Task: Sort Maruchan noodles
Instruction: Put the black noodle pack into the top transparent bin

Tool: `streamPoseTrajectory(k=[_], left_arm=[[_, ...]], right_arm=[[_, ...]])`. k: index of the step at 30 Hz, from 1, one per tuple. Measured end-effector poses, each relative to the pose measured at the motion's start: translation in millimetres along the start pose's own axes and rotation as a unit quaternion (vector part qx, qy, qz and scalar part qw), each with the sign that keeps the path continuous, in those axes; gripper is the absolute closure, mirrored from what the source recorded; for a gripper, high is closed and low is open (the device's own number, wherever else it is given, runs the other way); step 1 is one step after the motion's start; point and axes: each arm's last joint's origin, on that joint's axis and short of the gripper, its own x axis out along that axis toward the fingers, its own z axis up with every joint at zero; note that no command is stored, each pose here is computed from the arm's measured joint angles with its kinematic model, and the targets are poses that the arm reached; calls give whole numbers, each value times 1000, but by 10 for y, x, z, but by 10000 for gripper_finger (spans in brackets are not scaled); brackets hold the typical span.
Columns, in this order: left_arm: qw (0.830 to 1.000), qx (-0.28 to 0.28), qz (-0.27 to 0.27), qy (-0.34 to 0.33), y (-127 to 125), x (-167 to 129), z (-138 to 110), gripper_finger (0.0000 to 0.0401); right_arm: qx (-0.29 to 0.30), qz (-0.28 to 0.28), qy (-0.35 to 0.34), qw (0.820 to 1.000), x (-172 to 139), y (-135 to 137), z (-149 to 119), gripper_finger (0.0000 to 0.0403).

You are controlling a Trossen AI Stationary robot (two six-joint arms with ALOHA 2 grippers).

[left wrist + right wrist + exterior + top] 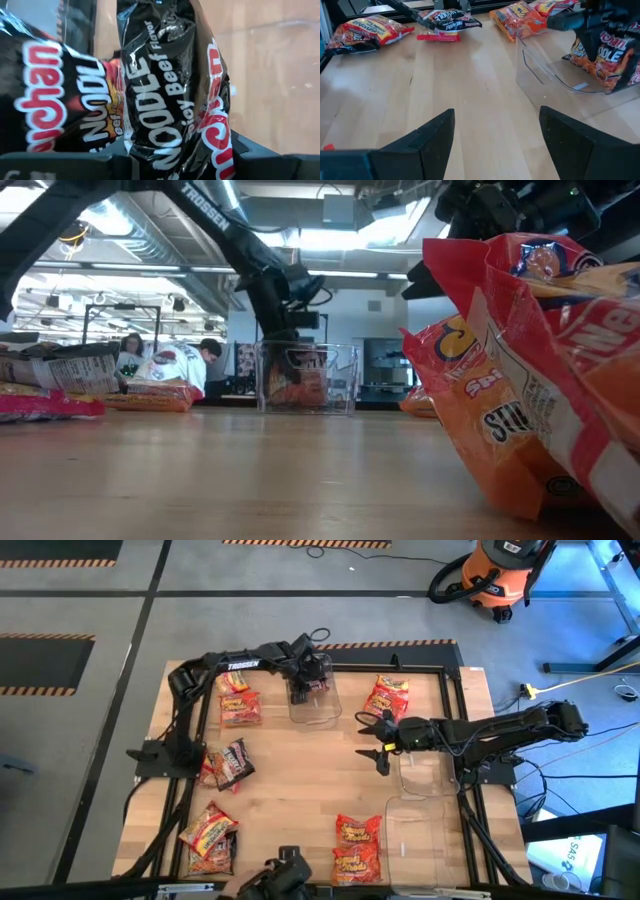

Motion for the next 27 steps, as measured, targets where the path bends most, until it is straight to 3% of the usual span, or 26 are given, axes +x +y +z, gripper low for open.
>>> streamPoseTrajectory(k=[8,17,27], left_arm=[[999,-7,31,16,9,91,1,261],[999,-16,45,18,-21,96,30,216],[997,-27,76,-9,14,-214,106,214]], right_arm=[[0,0,0,1000,0,0,0,133],[0,0,1,1000,0,0,-2,133],[0,5,1,1000,0,3,-1,133]])
